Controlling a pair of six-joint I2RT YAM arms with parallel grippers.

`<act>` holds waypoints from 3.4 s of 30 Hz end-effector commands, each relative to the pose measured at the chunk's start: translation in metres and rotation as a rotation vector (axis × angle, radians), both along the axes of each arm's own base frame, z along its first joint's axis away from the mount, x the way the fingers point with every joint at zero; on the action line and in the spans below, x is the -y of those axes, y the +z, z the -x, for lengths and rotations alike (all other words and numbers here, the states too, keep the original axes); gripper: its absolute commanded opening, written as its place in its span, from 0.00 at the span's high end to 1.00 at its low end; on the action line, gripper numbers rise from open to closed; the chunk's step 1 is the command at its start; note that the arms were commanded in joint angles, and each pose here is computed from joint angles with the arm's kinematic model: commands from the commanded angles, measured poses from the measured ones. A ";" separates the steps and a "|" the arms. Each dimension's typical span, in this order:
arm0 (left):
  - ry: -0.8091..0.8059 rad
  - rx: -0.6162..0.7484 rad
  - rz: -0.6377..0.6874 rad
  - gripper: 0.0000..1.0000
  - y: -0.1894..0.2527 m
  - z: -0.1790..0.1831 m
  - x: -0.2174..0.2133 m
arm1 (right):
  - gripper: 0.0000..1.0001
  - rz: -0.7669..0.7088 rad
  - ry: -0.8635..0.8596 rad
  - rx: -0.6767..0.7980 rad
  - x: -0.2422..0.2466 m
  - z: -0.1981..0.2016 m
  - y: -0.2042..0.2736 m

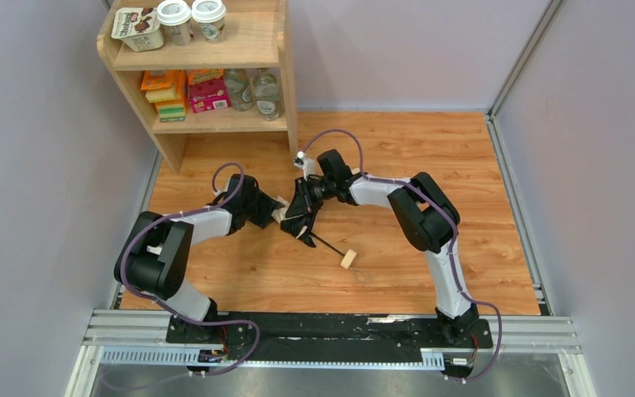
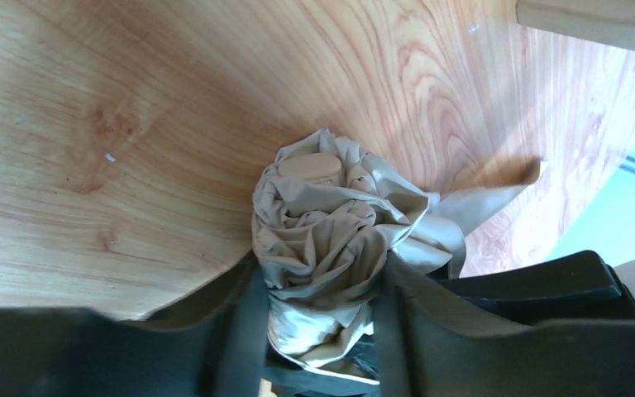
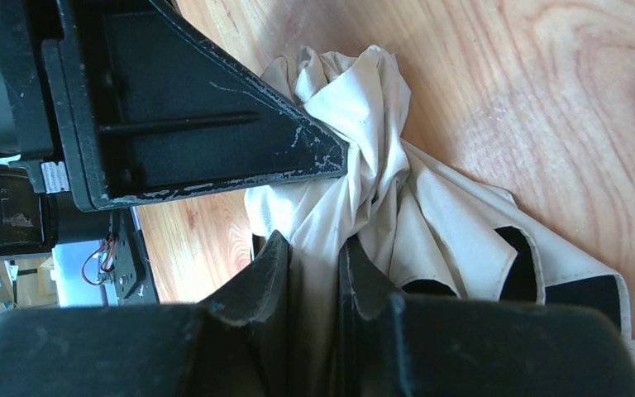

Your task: Put away the umbrella

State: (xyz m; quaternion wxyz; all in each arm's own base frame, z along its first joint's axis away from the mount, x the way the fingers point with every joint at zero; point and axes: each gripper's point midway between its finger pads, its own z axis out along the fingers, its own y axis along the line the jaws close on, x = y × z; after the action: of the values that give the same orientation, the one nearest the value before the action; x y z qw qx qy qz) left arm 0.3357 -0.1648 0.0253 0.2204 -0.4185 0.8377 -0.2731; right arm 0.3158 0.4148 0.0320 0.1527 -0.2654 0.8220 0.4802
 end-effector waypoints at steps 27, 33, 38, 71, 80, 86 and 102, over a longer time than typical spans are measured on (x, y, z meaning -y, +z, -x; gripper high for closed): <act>-0.150 -0.460 -0.266 1.00 -0.077 0.124 -0.037 | 0.00 0.445 -0.225 0.633 0.014 0.029 0.071; -0.144 -0.491 -0.243 1.00 -0.075 0.133 -0.033 | 0.01 0.550 -0.335 0.791 0.006 0.023 0.053; -0.129 -0.501 -0.240 1.00 -0.070 0.139 -0.032 | 0.13 0.618 -0.403 0.806 0.009 0.016 0.028; -0.188 -0.033 -0.040 0.23 0.046 0.102 0.002 | 1.00 0.159 -0.040 -0.121 0.058 0.131 -0.096; -0.124 0.025 0.024 0.23 0.047 0.075 0.014 | 1.00 0.206 -0.058 -0.188 0.069 0.125 -0.114; -0.020 0.056 0.106 0.22 0.049 0.069 0.015 | 1.00 0.214 -0.062 -0.187 0.070 0.124 -0.117; -0.016 -0.234 -0.179 0.23 -0.042 0.103 -0.003 | 1.00 0.198 0.017 -0.131 0.057 0.117 -0.091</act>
State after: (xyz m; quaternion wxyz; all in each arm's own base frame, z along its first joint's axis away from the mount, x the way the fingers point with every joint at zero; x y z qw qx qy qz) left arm 0.2624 -0.1896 0.0321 0.1760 -0.4195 0.8530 -0.2559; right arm 0.2468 0.4100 0.0325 0.1964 -0.2577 0.7802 0.5352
